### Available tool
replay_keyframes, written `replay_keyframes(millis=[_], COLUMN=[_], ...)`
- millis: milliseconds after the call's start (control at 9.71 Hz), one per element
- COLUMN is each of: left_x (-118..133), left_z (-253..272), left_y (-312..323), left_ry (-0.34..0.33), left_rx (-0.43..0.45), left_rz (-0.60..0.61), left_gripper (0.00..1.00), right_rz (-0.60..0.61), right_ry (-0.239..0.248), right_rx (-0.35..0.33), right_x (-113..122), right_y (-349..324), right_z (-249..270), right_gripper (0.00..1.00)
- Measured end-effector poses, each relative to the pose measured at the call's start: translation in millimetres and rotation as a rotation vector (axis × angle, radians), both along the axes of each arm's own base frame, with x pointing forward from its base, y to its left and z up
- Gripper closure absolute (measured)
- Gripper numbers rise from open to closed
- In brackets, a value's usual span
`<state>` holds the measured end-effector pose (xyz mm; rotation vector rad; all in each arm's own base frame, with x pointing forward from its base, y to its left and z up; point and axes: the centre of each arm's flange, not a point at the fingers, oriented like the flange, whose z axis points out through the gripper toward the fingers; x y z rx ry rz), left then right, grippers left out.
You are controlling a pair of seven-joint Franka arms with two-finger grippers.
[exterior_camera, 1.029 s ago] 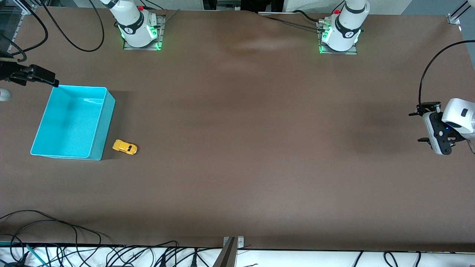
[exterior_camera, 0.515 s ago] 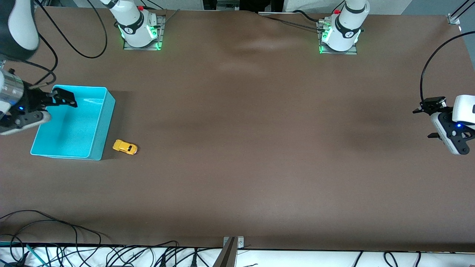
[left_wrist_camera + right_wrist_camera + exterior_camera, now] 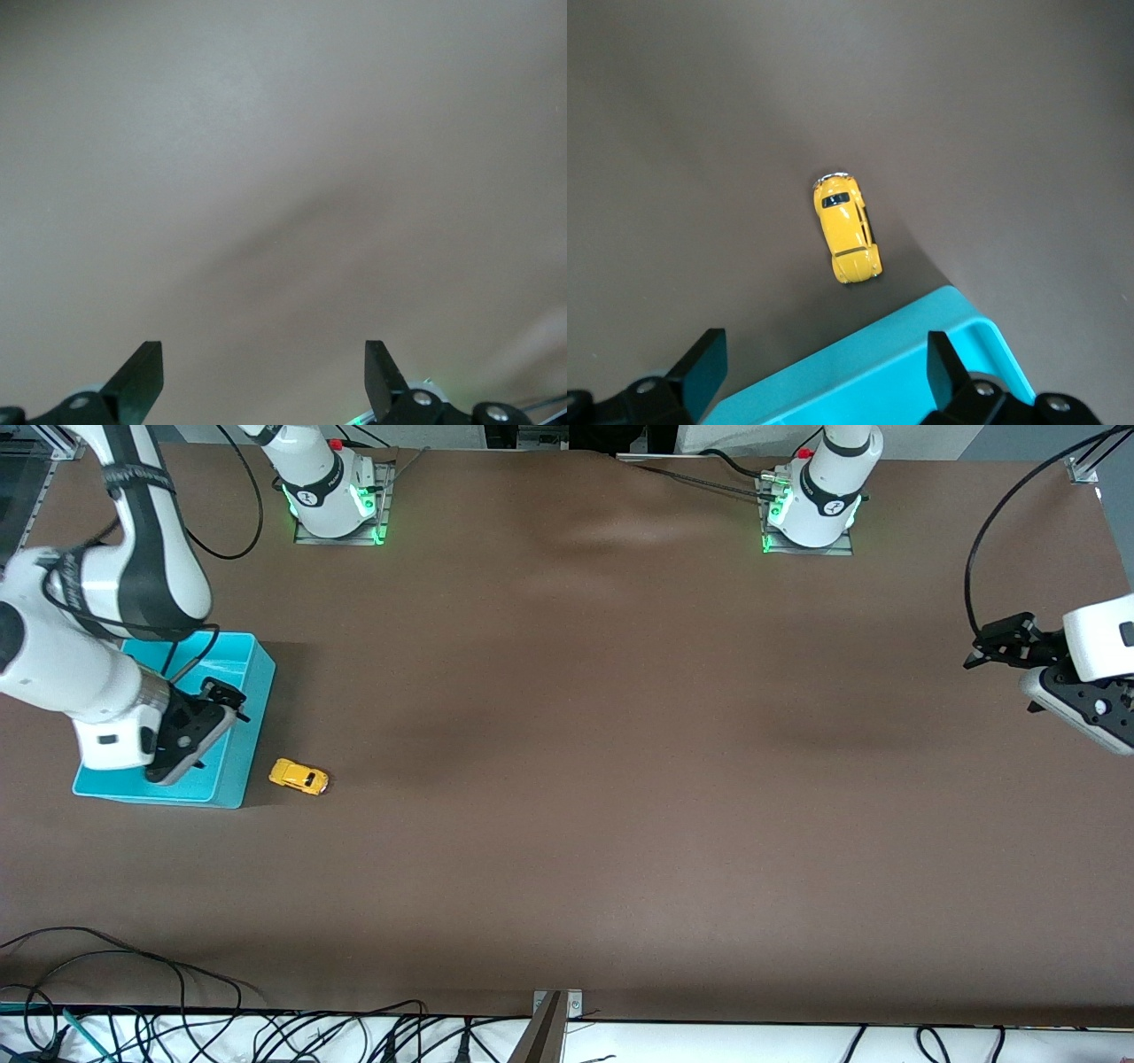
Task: Wind up and store yellow beetle car
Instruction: 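Reach the right gripper toward the car beside the turquoise bin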
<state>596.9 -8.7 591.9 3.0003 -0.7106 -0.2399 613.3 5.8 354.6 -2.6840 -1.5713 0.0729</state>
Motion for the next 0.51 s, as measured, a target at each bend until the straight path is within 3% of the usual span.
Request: replay_keyframes(millis=[309,515], left_x=[-25.3,-40.3], left_z=[22.6,15.3], left_y=[-26.1,-13.4], left_ry=[-0.082,-0.079], left_rx=[0.041,0.047], left_rz=[0.178,0.271], left_gripper=[0.00,0.00], right_rz=[0.225,0.295], right_ry=[0.041,0.046], right_rx=[0.028,0.040], right_x=[5.4,7.3], right_y=[6.5,10.4], right_z=[-67.0,-94.2], right_gripper=[0.00,0.00])
